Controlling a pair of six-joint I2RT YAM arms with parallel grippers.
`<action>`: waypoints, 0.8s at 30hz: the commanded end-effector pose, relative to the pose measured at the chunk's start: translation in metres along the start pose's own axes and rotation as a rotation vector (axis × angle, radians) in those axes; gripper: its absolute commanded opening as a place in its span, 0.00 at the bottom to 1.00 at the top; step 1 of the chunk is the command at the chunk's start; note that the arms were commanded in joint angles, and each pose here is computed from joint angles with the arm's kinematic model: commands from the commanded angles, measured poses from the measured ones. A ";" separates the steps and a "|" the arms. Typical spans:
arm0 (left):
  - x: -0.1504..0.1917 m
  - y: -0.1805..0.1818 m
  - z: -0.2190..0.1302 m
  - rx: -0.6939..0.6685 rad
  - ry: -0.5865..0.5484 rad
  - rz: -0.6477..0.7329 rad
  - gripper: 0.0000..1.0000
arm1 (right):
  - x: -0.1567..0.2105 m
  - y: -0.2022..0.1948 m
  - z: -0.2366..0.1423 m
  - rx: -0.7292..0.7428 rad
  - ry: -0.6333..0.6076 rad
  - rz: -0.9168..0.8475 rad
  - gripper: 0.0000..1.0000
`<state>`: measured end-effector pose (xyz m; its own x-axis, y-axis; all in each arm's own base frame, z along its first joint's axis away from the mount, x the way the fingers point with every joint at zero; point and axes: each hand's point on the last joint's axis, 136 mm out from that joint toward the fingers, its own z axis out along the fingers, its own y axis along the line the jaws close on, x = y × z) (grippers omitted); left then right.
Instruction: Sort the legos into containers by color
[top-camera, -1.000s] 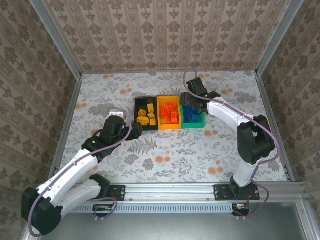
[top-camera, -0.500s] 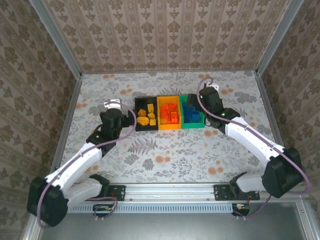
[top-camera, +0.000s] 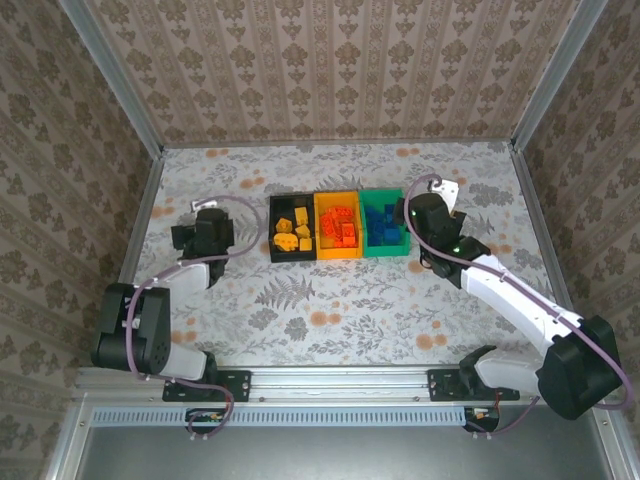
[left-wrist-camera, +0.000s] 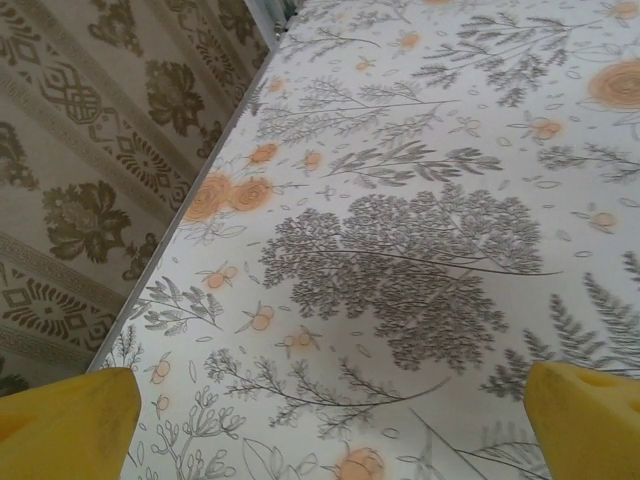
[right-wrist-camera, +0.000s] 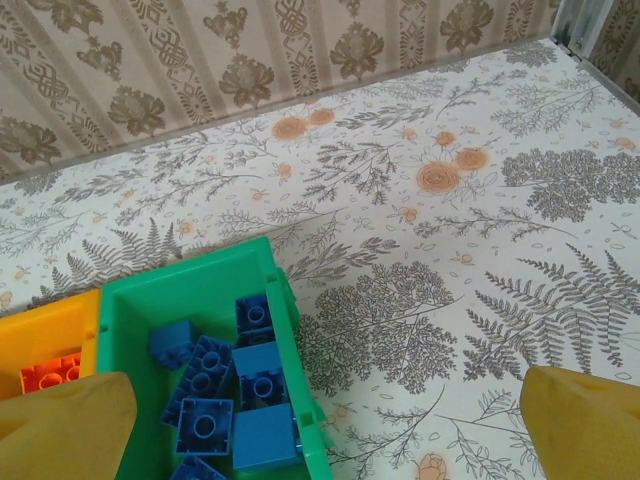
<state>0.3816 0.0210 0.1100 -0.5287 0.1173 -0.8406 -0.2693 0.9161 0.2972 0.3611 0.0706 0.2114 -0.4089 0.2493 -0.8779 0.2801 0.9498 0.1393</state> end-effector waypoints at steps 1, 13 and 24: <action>-0.020 -0.001 0.000 0.048 -0.165 -0.020 1.00 | -0.008 -0.008 -0.001 0.007 -0.067 0.037 1.00; 0.005 -0.017 0.008 0.240 -0.216 -0.083 1.00 | -0.029 -0.036 0.000 -0.045 -0.271 0.010 1.00; 0.003 -0.009 0.015 0.203 -0.204 -0.103 1.00 | -0.001 -0.109 0.047 0.087 -0.250 -0.114 1.00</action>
<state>0.3879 0.0191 0.0853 -0.3773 0.0900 -0.9217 -0.1329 0.9797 0.1500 0.3643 -0.0436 0.1906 -0.2065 0.1175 -0.9714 0.3839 0.9229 0.0300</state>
